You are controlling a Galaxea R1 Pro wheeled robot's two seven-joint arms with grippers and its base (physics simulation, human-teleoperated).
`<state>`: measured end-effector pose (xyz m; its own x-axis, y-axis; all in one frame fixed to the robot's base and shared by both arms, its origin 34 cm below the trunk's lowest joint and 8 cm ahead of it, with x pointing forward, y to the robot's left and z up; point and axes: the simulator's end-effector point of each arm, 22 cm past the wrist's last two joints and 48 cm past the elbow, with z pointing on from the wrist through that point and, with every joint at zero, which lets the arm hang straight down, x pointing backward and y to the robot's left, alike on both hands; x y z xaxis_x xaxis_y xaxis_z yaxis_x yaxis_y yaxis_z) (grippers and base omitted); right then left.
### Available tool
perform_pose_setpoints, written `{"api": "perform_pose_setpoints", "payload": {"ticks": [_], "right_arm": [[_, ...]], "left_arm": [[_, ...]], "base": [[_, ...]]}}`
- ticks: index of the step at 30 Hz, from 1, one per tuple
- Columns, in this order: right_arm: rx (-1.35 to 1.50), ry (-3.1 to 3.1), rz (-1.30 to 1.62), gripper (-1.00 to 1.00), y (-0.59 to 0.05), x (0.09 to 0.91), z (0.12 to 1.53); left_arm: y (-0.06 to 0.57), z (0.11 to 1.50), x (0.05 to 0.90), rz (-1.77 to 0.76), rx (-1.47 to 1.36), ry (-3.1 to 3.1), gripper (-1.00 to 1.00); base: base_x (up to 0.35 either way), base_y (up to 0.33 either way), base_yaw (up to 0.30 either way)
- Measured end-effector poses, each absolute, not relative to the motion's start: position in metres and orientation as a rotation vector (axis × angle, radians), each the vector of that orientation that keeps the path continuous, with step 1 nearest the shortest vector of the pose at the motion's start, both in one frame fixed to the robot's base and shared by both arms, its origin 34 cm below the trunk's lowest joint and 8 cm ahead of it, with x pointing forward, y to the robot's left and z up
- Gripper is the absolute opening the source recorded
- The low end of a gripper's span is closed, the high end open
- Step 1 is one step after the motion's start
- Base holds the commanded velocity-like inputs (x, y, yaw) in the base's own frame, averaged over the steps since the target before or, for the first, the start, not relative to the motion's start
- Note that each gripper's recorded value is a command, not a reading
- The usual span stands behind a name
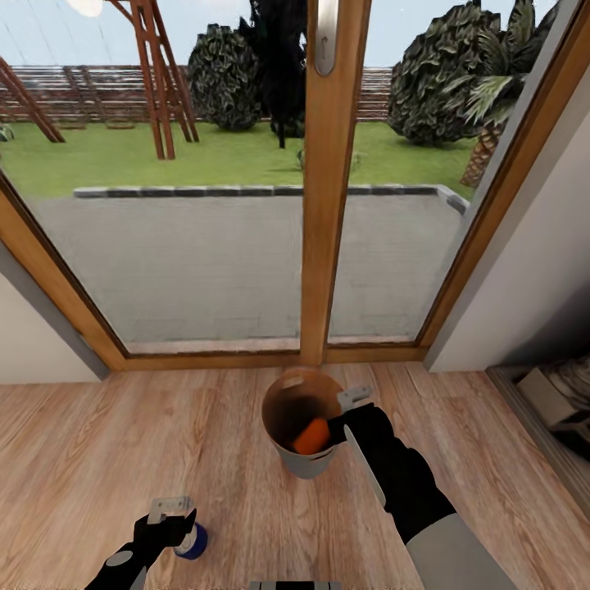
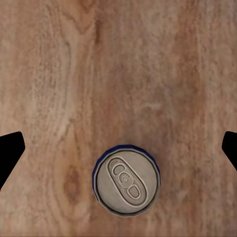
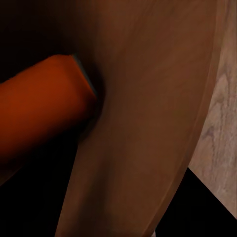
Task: Put the three can of soda from the living room inside the tash can in the kitchen.
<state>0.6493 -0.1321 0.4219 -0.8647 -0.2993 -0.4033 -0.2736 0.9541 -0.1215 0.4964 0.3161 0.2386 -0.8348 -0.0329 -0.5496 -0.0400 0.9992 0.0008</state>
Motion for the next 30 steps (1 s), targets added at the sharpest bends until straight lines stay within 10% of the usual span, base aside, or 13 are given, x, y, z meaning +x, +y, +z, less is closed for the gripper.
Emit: {"api": "perform_pose_setpoints", "payload": {"ticks": [30], "right_arm": [[-0.123,2.578,-0.128,-1.0,-0.216,0.693,0.459]], "left_arm": [[0.315,0.227,0.49,0.018,-0.036,2.548,1.0]], "base": [[0.0,0.0,0.0]]}}
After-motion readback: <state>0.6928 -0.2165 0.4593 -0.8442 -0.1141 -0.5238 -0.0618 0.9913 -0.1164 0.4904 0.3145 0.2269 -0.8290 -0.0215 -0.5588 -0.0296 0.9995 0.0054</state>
